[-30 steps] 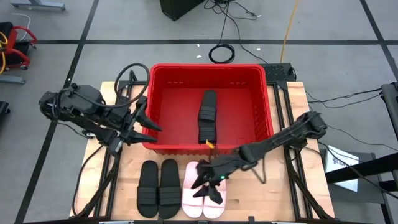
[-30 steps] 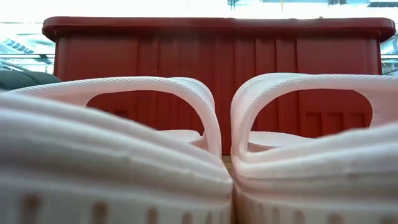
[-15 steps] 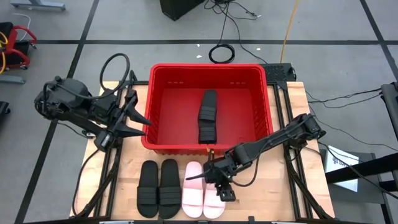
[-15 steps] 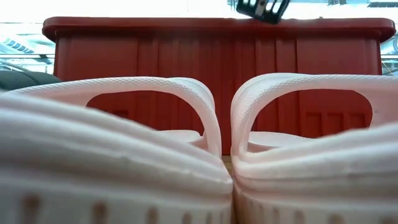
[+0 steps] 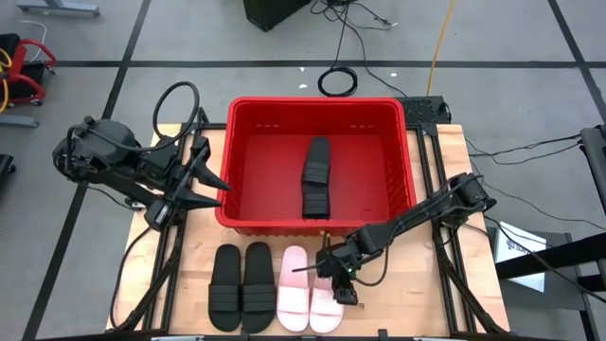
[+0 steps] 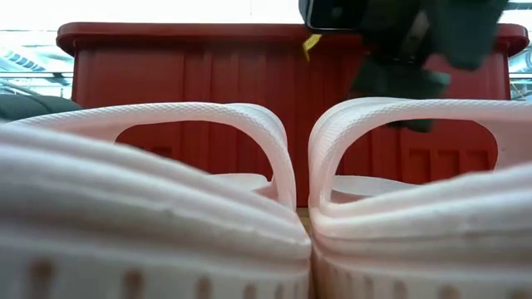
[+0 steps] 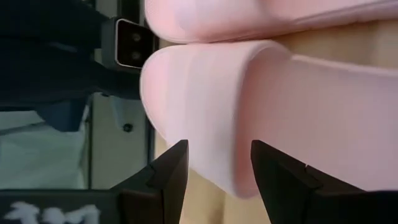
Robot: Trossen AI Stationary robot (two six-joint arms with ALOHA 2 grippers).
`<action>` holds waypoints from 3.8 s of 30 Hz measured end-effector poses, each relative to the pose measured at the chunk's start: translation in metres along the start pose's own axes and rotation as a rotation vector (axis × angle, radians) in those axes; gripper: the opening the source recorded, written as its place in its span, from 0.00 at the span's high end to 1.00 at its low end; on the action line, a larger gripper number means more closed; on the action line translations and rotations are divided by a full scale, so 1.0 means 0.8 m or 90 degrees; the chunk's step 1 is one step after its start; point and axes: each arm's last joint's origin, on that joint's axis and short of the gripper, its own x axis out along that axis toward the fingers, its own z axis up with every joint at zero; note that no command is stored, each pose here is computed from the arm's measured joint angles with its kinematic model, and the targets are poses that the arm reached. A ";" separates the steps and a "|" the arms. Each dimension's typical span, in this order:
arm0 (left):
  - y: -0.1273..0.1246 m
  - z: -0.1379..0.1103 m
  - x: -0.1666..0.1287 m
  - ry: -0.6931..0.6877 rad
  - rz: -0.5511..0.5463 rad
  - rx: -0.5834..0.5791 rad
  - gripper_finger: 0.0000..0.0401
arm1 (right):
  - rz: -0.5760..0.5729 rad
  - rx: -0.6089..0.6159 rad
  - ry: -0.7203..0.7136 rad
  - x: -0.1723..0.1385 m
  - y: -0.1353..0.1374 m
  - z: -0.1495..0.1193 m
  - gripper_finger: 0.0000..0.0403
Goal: Pick and place slides into bin
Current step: Put the right pink slipper into the red bin
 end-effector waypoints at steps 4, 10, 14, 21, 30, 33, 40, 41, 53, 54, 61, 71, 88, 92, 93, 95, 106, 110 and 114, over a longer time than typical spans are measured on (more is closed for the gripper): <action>0.000 0.000 0.000 0.000 0.000 0.000 0.62 | 0.039 0.017 -0.008 0.009 -0.002 -0.007 0.59; 0.000 0.000 0.000 0.000 0.000 0.002 0.62 | 0.057 0.026 -0.007 0.017 -0.006 -0.015 0.61; 0.000 0.000 0.000 0.000 0.000 0.002 0.62 | 0.076 0.037 -0.015 0.020 -0.009 -0.017 0.69; 0.000 0.000 0.000 0.000 0.000 0.004 0.62 | 0.090 0.027 -0.031 0.023 -0.012 -0.019 0.96; 0.000 0.000 0.000 0.000 0.001 0.019 0.62 | 0.110 0.052 -0.053 0.029 -0.019 -0.025 0.93; 0.000 0.000 0.000 0.000 0.001 0.019 0.62 | 0.112 0.063 -0.054 0.030 -0.022 -0.028 0.96; 0.000 0.000 0.000 0.000 0.002 0.019 0.62 | 0.148 0.060 -0.045 0.029 -0.020 -0.027 0.97; 0.000 0.000 0.000 0.000 0.002 0.019 0.62 | 0.157 0.057 -0.040 0.029 -0.019 -0.027 0.97; 0.001 -0.005 0.000 0.024 0.006 0.018 0.62 | 0.278 0.086 0.029 0.014 -0.020 -0.019 0.98; 0.001 -0.005 0.000 0.025 0.006 0.018 0.62 | 0.301 0.082 0.026 0.010 -0.018 -0.016 0.98; 0.001 -0.005 0.000 0.025 0.006 0.018 0.62 | 0.467 0.015 -0.097 -0.039 0.013 0.017 0.98; 0.001 -0.003 0.000 0.016 0.005 0.027 0.62 | 0.625 -0.053 -0.323 -0.134 0.051 0.037 0.98; -0.001 0.009 -0.001 -0.051 0.003 0.012 0.62 | 0.271 -0.311 -1.018 -0.299 0.045 0.072 0.98; -0.002 0.013 -0.009 -0.068 0.000 0.012 0.62 | 0.074 -0.313 -1.123 -0.338 0.030 0.085 0.98; -0.002 0.014 -0.013 -0.072 -0.001 0.013 0.62 | 0.029 -0.304 -1.139 -0.349 0.024 0.089 0.98; -0.003 0.017 -0.022 -0.082 -0.002 0.020 0.62 | -0.046 -0.291 -1.162 -0.371 0.014 0.095 0.98; 0.007 0.031 -0.078 -0.162 0.149 0.049 0.62 | -0.472 -0.238 -1.062 -0.491 -0.025 0.103 0.98; 0.015 0.032 -0.084 -0.178 0.243 0.043 0.62 | -0.558 -0.210 -1.012 -0.531 -0.040 0.090 0.98; 0.023 0.033 -0.084 -0.181 0.311 0.060 0.62 | -0.581 -0.187 -0.945 -0.563 -0.057 0.074 0.98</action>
